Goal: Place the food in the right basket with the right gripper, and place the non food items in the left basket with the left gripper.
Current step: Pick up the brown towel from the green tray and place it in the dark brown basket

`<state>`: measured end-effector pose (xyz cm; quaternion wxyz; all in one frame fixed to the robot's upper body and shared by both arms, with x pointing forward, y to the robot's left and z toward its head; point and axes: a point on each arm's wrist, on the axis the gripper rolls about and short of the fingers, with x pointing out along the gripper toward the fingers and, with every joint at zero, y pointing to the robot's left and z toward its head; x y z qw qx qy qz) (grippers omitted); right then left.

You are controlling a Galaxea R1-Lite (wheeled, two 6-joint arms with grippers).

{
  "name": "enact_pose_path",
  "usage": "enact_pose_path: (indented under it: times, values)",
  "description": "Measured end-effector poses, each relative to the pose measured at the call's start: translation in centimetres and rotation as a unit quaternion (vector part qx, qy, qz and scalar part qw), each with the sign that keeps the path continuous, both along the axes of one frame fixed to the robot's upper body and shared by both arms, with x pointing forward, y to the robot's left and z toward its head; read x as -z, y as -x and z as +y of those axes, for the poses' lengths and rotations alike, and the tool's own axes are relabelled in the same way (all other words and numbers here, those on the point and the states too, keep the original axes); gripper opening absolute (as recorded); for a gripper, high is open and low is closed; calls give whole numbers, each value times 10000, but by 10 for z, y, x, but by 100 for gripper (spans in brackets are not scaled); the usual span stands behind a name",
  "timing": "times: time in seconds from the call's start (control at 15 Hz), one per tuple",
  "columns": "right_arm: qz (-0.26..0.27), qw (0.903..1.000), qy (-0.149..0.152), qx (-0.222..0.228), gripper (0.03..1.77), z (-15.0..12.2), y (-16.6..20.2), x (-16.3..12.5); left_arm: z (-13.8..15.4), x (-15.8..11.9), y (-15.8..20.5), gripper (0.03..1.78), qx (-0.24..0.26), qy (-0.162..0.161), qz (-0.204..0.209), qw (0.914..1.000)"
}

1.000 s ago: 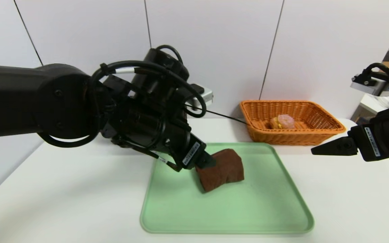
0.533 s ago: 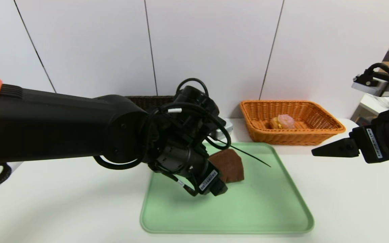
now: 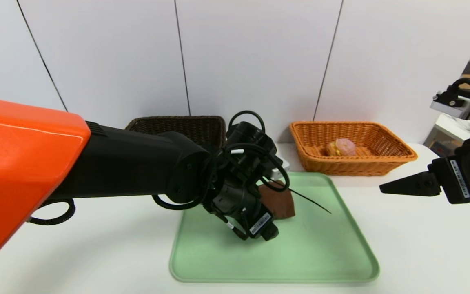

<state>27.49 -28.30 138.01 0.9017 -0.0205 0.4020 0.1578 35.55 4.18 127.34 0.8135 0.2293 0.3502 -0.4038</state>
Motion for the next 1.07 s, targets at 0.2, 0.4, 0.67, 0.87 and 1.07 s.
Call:
enact_pose_path:
  times: [0.2,0.4,0.67,0.87,1.07]
  values:
    - [-14,10000,-4,9,170,-1,2,0,-11,6,-10,169,-23,191,-223,9996]
    - [-18,10000,-9,33,170,-2,3,0,-17,14,-15,169,-13,240,-276,9993]
    - [-20,10000,-9,54,170,-3,3,0,-18,14,-16,169,92,180,-349,9992]
    - [-18,10000,-10,64,170,-3,3,0,-15,8,-14,169,194,170,-473,9985]
    - [-36,10000,-16,58,170,-4,4,-1,-15,10,-15,169,210,117,-490,9985]
